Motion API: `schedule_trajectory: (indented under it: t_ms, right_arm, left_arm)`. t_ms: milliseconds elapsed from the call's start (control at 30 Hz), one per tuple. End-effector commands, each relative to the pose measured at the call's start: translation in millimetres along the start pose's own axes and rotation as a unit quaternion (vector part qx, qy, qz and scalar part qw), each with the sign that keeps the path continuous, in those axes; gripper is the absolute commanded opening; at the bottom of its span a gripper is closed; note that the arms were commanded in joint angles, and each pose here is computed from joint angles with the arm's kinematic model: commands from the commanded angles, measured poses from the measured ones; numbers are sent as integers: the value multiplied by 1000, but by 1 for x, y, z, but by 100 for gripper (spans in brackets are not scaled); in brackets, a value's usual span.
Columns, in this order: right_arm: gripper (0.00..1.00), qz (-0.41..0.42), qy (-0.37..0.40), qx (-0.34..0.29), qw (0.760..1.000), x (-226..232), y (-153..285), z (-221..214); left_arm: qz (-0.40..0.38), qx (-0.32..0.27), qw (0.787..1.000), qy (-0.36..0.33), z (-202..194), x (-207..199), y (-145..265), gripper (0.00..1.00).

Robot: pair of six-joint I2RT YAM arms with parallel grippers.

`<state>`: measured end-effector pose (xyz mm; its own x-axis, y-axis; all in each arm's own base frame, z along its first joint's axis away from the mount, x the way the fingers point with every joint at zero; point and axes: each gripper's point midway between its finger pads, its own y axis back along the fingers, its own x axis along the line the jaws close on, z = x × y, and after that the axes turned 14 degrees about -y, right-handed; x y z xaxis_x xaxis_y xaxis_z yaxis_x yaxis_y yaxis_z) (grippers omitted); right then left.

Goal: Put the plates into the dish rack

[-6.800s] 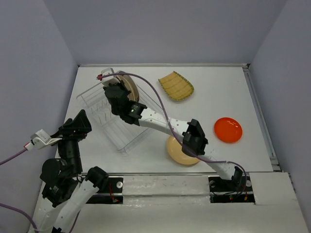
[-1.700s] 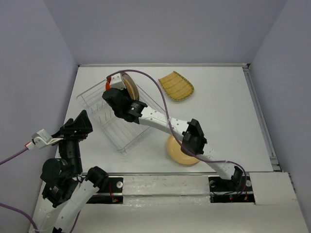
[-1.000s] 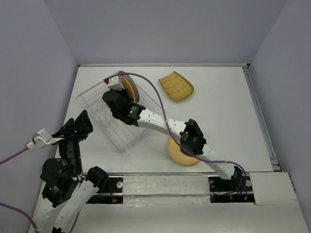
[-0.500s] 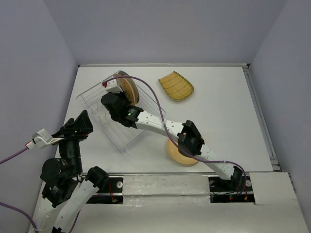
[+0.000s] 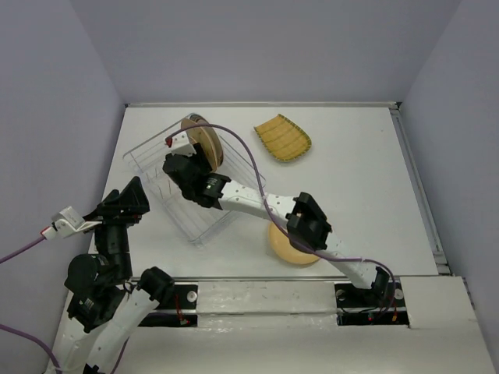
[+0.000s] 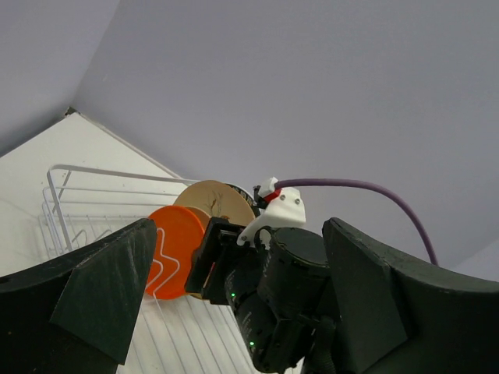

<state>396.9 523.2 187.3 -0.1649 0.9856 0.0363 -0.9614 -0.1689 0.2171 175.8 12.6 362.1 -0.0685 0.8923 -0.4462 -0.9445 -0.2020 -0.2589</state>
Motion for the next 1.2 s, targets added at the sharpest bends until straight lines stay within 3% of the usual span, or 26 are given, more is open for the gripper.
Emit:
schedule_trajectory:
  t_ms: [0,133,167,200,267,300,333,367,400,433,467,500,600,733,1000,1067,1167]
  right_arm:
    - [62,79,-130,-13,988,-5,32,87]
    - [62,111,-200,17,973,-41,48,98]
    - [63,110,-246,1,963,-67,55,128]
    - [63,112,-246,29,962,-80,51,95]
    - [63,94,-318,24,943,-129,47,109]
    - [64,79,-323,52,942,-149,41,72]
    - [64,69,-347,54,934,-168,36,65]
    - [65,41,-402,47,914,-206,25,68]
    - [65,58,-433,53,898,-215,21,64]
    - [66,37,-446,77,891,-235,19,26]
    - [66,16,-491,68,868,-266,10,20]
    - [67,28,-508,80,857,-262,14,11]
    - [68,8,-573,56,817,-311,3,-7]
    - [69,-10,-627,55,777,-332,-11,-36]
    - [69,1,-699,88,709,-322,-63,-95]
    - [63,17,-708,82,701,-318,-75,-92]
    - [45,9,-719,87,689,-320,-89,-104]
  left_arm:
    - [0,-19,1000,16,14,-3,-2,99]
    - [-4,-17,1000,14,13,-5,-2,99]
    - [-6,-16,1000,13,12,-6,-2,99]
    - [-10,-15,1000,13,12,-8,-3,99]
    - [-14,-16,1000,12,12,-9,-3,99]
    - [-21,-13,1000,9,10,-12,-3,99]
    - [-24,-13,1000,9,9,-14,-4,99]
    - [-31,-12,999,6,8,-16,-4,99]
    - [-33,-10,999,3,7,-17,-5,99]
    - [-35,-9,999,2,6,-18,-5,99]
    - [-36,-8,999,1,6,-19,-5,99]
    - [-36,-7,999,0,5,-20,-6,99]
    - [-41,0,999,-6,0,-23,-8,99]
    - [-41,7,999,-12,-4,-25,-10,99]
    - [-40,22,999,-29,-16,-29,-15,99]
    - [-42,27,998,-34,-19,-31,-17,99]
    - [-44,31,998,-39,-22,-33,-19,99]
